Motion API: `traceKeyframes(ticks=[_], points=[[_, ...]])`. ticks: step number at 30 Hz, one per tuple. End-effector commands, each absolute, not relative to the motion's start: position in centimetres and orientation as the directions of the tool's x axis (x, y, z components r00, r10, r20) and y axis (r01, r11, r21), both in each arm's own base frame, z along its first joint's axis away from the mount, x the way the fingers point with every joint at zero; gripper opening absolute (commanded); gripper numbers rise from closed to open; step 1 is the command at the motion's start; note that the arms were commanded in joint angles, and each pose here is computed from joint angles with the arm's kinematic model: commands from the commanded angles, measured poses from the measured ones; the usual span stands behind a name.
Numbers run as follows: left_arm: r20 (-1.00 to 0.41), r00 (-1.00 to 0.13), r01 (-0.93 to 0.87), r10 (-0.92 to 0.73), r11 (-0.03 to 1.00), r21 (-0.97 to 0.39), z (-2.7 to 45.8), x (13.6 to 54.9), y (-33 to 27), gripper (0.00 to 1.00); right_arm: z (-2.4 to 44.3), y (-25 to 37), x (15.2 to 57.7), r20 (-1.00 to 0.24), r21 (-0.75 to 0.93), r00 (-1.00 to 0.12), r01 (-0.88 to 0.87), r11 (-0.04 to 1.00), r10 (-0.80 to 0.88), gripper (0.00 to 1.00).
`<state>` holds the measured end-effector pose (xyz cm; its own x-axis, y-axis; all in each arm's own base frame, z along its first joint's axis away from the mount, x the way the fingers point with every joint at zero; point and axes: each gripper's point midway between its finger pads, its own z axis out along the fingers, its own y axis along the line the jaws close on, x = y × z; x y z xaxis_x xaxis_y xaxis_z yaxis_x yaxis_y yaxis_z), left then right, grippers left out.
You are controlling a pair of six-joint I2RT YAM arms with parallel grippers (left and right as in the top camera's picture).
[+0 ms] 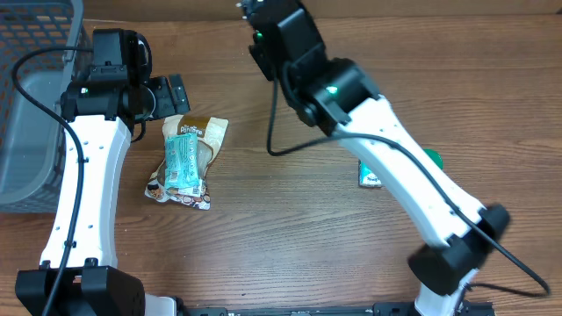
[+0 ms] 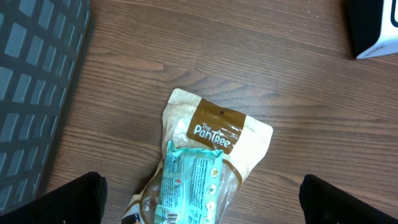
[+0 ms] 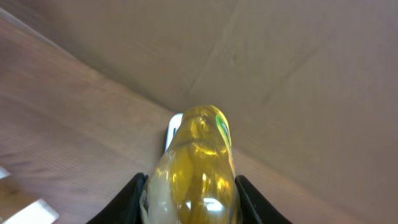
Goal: Scan the item barcode
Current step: 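Carry the oil bottle up to the scanner window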
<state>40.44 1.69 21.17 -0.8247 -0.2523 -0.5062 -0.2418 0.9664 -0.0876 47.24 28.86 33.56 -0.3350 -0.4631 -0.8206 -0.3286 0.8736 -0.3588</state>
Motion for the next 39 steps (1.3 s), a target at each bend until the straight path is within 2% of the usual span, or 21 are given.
traceKeyframes(ticks=[1,5,11,16,27,35,39], points=[[-0.52,-0.816,-0.236,-0.252,0.967,-0.098,21.9,40.8,1.3,0.99,33.0,28.8,50.0,-0.753,-0.54,-0.269,-0.269,0.797,-0.601,0.18],[-0.52,-0.816,-0.236,-0.252,0.967,-0.098,21.9,40.8,1.3,1.0,31.7,29.5,52.8,-0.745,-0.597,-0.236,-0.183,0.781,-0.624,0.18],[-0.52,-0.816,-0.236,-0.252,0.967,-0.098,21.9,40.8,1.3,1.0,28.3,30.3,55.7,-0.769,-0.592,-0.232,-0.096,0.8,-0.596,0.14],[-0.52,-0.816,-0.236,-0.252,0.967,-0.098,21.9,40.8,1.3,1.0,24.8,30.6,57.8,-0.709,-0.672,-0.227,-0.071,0.737,-0.668,0.14],[-0.52,-0.816,-0.236,-0.252,0.967,-0.098,21.9,40.8,1.3,0.99,18.0,26.3,62.0,-0.665,-0.709,-0.311,-0.022,0.705,-0.679,0.15],[-0.52,-0.816,-0.236,-0.252,0.967,-0.098,21.9,40.8,1.3,1.0,18.9,27.1,61.9,-0.73,-0.652,-0.278,0.013,0.758,-0.624,0.16],[-0.52,-0.816,-0.236,-0.252,0.967,-0.098,21.9,40.8,1.3,0.99,22.5,26.9,61.1,-0.779,-0.615,-0.244,0.121,0.779,-0.577,0.19]])
